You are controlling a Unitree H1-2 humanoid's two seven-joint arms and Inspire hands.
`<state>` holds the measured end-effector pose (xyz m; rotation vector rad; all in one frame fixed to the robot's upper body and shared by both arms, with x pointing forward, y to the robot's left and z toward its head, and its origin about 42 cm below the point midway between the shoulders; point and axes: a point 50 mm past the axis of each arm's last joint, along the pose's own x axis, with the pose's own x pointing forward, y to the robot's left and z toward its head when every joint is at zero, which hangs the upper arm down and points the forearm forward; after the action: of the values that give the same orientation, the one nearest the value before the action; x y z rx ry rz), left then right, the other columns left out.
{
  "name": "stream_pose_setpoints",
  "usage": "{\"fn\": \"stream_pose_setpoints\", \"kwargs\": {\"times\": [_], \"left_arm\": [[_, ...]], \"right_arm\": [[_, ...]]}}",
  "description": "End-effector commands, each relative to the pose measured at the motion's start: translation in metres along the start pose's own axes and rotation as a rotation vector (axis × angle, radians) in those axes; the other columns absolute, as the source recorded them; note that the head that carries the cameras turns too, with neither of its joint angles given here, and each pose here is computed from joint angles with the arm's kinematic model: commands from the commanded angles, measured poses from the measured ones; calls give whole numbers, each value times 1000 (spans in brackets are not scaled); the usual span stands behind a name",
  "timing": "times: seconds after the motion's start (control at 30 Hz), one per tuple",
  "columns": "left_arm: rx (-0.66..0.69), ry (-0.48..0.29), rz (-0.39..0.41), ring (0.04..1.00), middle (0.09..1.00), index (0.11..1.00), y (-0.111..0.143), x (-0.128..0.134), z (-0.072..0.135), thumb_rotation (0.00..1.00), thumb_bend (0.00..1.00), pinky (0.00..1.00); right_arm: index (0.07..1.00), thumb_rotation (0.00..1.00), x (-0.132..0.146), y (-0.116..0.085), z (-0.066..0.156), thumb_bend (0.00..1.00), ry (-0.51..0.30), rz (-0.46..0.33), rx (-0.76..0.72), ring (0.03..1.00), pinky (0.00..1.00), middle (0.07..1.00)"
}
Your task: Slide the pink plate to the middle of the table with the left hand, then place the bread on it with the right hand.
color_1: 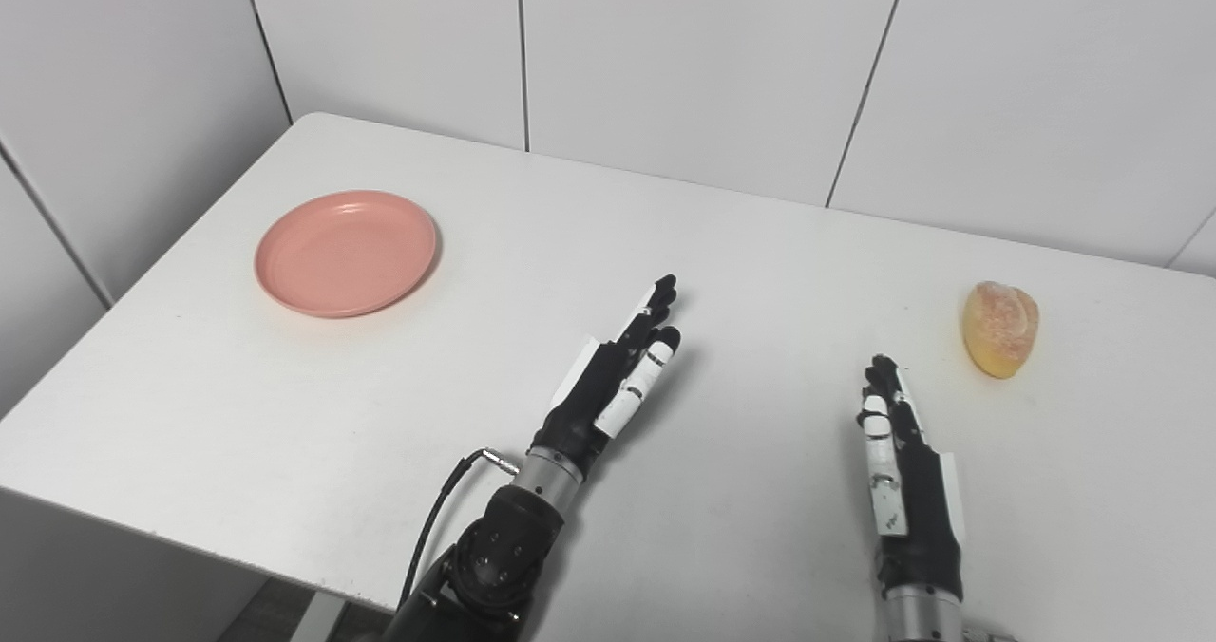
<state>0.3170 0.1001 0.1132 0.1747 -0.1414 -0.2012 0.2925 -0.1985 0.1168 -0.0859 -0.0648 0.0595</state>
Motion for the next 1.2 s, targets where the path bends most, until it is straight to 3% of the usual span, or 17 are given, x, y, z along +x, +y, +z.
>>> {"fn": "stream_pose_setpoints", "kwargs": {"times": [0.0,0.23,0.5,0.6,0.8,1.17], "left_arm": [[8,13,3,994,1000,997,7,0,-3,1000,387,965],[-16,-14,21,999,1000,1000,20,8,19,1000,398,974],[-114,-1,47,994,1000,1000,46,21,52,1000,337,981],[-107,-25,25,999,1000,1000,65,32,65,1000,351,996],[-52,-52,-2,955,971,964,97,47,84,1000,364,922],[-94,-136,79,939,961,951,159,59,127,1000,408,943]], "right_arm": [[924,1000,8,3,16,113,-93,-1,4,939,929,934],[928,1000,10,8,18,109,-89,2,7,946,942,939],[937,1000,11,13,17,93,-90,12,11,955,951,945],[939,1000,13,17,16,88,-90,11,28,959,960,947],[927,1000,12,23,19,89,-76,2,9,944,933,936],[930,1000,10,23,20,91,-77,2,11,947,935,942]]}}
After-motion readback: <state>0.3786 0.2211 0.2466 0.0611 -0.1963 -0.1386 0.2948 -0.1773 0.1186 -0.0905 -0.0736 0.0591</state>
